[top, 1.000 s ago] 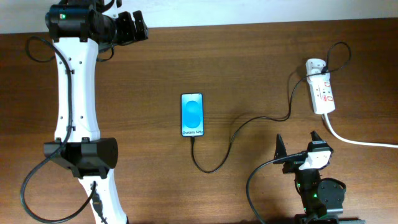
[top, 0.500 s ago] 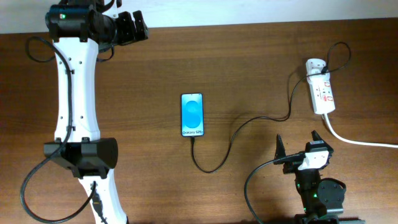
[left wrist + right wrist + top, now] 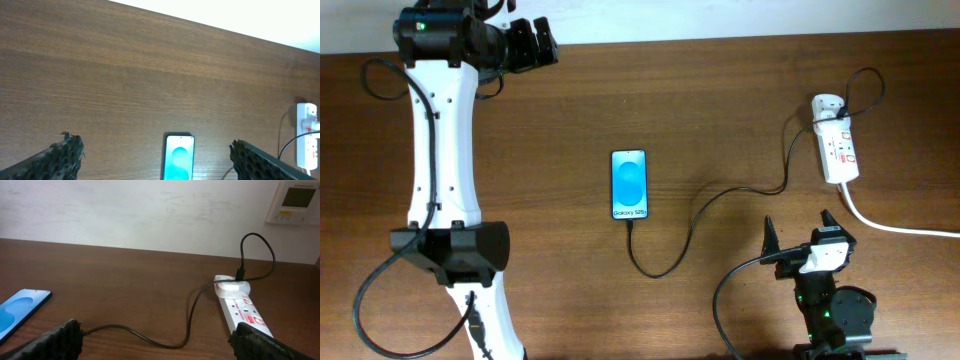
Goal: Plug charger to phone and switch on socket
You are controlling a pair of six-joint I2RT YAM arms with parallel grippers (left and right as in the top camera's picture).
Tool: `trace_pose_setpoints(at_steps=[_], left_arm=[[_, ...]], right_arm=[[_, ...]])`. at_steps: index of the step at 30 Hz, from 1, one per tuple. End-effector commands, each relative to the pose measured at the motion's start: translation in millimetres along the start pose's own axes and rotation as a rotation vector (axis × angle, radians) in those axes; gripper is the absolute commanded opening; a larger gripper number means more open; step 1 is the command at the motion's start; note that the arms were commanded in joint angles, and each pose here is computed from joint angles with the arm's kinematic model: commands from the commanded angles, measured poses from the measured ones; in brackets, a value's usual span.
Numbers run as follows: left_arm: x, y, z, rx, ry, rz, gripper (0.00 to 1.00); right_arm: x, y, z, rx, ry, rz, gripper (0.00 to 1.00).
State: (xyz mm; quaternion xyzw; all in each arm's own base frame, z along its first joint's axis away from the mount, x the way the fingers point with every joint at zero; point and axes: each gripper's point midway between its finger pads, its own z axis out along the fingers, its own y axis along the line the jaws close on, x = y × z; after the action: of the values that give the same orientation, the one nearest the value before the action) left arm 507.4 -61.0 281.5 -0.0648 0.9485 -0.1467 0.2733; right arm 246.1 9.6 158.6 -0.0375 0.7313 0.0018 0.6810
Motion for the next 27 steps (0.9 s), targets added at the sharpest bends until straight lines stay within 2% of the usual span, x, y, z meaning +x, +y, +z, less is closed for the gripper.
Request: trace_pose_setpoints(at_steps=[1,10,11,14,16,19,22,25,27], left_arm=[[-3,2,0,-0.007,-0.01,0.008,1.0],[-2,2,-4,-0.007,-0.012,0.008,0.99],[-1,6,-14,-0.044,-0.02,0.008,0.99],[30,33,-35,-0.183,0.007,-0.001,0.99],[40,39,-34,-0.196,-0.035,0.005,0.99],[77,48,-41,-0.197,-0.038,0.005,0.99],[114,68,-74,-0.286,-0.062,0.0,0.99],[163,94,-81,-0.381,-0.03,-0.002,0.99],[186,102,-76,-0.377,-0.058,-0.003,0.99]], right_arm=[[2,2,0,-0.007,0.001,0.007,0.98],[2,2,0,-0.007,0.001,0.007,0.98],[2,2,0,-0.007,0.001,0.007,0.98],[2,2,0,-0.007,0.001,0.007,0.98],[2,2,0,-0.007,0.001,0.007,0.98],[2,2,0,-0.007,0.001,0.007,0.98],[2,2,0,-0.007,0.001,0.007,0.98],[2,2,0,-0.007,0.001,0.007,0.98],[2,2,0,-0.007,0.001,0.007,0.98]])
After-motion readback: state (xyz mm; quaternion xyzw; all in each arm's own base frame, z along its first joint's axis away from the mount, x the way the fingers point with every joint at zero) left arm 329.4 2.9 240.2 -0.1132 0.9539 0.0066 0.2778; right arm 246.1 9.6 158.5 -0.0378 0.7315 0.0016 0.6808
